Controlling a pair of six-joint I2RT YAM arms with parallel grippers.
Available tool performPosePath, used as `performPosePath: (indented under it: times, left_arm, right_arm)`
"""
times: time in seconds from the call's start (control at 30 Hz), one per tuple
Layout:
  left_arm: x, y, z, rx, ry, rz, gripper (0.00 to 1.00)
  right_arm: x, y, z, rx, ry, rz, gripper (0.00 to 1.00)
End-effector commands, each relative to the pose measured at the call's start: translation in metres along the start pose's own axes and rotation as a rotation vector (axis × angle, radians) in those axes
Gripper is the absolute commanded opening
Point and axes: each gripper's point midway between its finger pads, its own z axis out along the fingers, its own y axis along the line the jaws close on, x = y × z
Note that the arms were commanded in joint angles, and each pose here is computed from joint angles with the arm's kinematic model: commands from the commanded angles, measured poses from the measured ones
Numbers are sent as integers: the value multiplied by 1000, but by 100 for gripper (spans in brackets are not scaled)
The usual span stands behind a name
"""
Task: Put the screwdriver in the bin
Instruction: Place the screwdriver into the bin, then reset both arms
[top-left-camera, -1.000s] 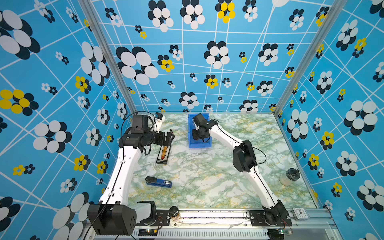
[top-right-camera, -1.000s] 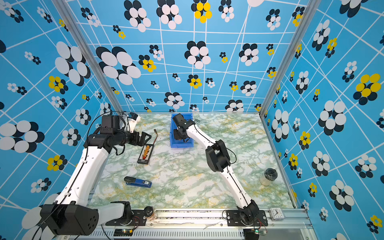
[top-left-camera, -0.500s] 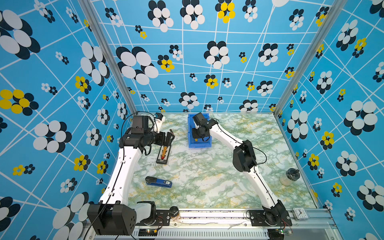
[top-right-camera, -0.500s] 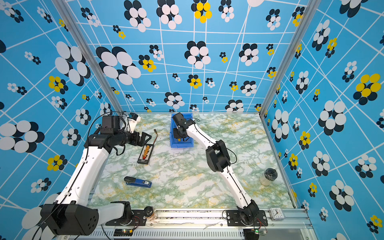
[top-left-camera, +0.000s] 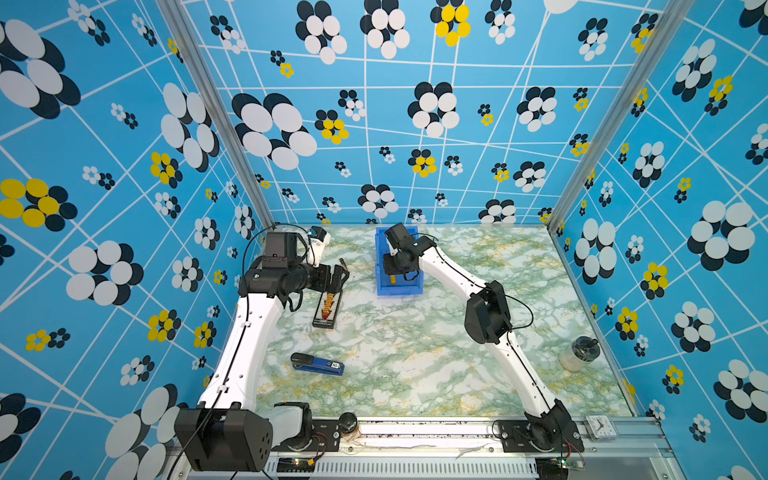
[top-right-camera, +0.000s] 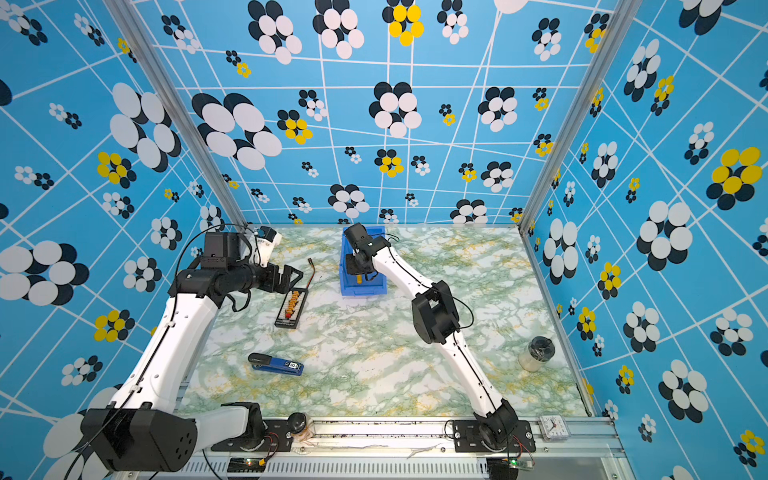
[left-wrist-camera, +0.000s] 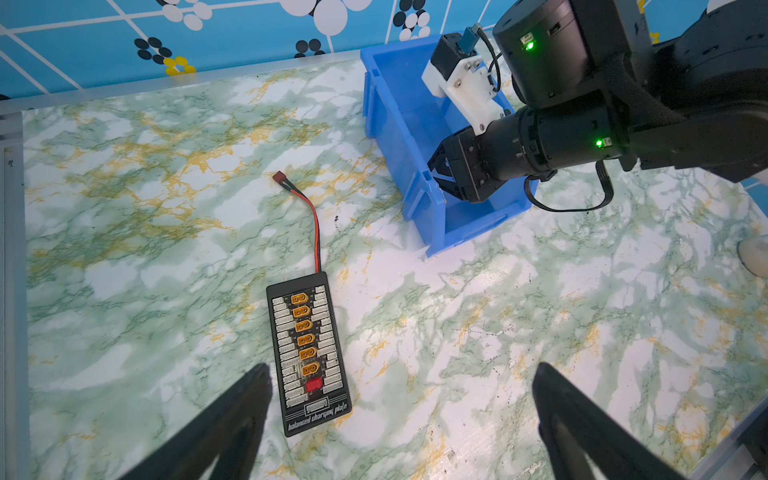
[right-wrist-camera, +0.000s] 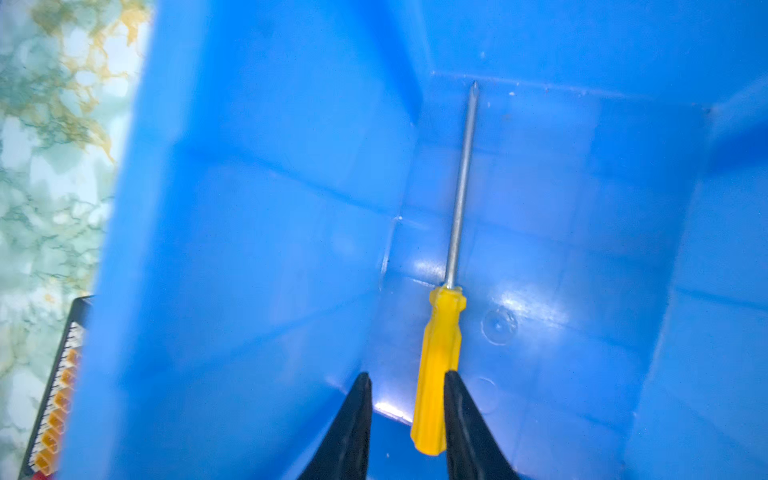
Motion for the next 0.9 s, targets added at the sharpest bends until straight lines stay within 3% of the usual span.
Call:
performPosePath:
  times: [0.0,0.2,0.37,0.53,0.77,0.87]
  left_arm:
    - [-3,2,-4,-7,-24,-4,99]
    - [-7,16,-2,-81,-50,25,99]
    - [1,25,12,-93,-5,11,99]
    - [5,41,30,-136,50,-29,99]
    - [-13,73,37,-202,0,-144,99]
    - [-20,80,42,-205,-4,-179,99]
  right_arm:
    - [-13,-4,-17,40,-32,-24,35]
    - [-40,8,-77,36,-125,-57,41]
    - [-47,21,-134,50,-178,-138,45]
    - [-42,7,-189,90,-253,-163,52]
    - [-11,-68,-249,172,-400,-60,71]
    - [15,-117,-252,215,-385,37,72]
